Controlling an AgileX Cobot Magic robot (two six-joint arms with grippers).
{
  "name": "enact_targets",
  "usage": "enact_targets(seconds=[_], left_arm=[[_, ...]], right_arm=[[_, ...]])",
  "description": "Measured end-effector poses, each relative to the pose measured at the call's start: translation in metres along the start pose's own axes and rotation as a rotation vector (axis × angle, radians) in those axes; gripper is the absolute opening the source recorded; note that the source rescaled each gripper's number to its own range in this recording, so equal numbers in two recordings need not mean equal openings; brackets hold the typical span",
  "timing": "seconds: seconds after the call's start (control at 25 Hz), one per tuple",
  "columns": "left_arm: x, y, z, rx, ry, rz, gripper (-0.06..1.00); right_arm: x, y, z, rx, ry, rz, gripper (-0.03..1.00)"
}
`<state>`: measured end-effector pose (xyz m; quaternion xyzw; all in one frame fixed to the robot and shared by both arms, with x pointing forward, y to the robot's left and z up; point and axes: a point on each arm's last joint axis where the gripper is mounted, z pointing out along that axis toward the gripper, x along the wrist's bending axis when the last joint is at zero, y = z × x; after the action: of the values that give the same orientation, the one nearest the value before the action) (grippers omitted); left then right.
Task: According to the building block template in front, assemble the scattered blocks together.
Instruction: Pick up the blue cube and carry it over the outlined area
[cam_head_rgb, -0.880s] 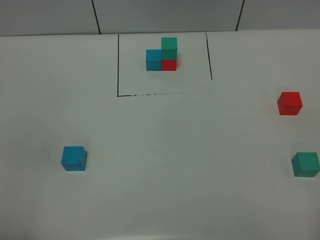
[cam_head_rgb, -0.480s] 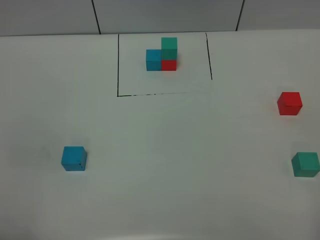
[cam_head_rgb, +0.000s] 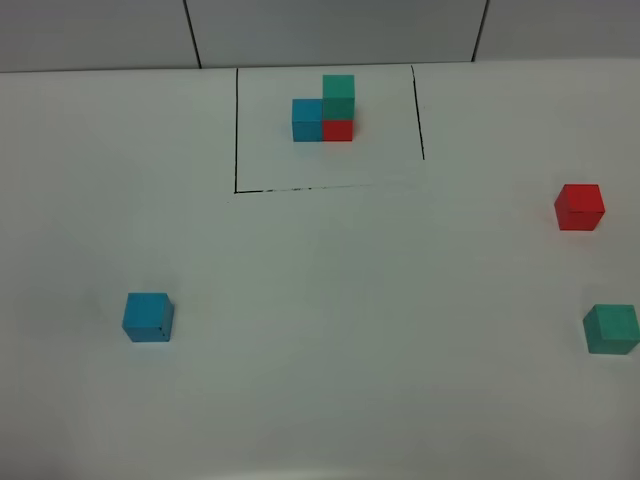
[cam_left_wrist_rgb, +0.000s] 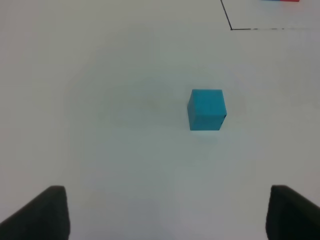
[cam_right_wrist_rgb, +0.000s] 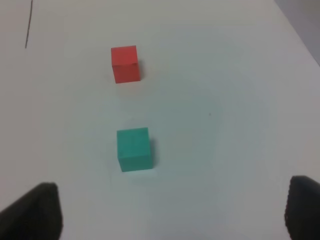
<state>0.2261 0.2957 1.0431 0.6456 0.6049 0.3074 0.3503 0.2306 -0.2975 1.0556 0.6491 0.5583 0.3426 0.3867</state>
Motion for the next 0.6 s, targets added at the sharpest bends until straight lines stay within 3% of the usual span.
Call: enact_targets(seconds=[0.6], left_arm=[[0.0, 0.0, 0.0, 0.0, 0.0, 0.0, 0.98]], right_arm=[[0.0, 0.0, 0.0, 0.0, 0.0, 0.003, 0.74]])
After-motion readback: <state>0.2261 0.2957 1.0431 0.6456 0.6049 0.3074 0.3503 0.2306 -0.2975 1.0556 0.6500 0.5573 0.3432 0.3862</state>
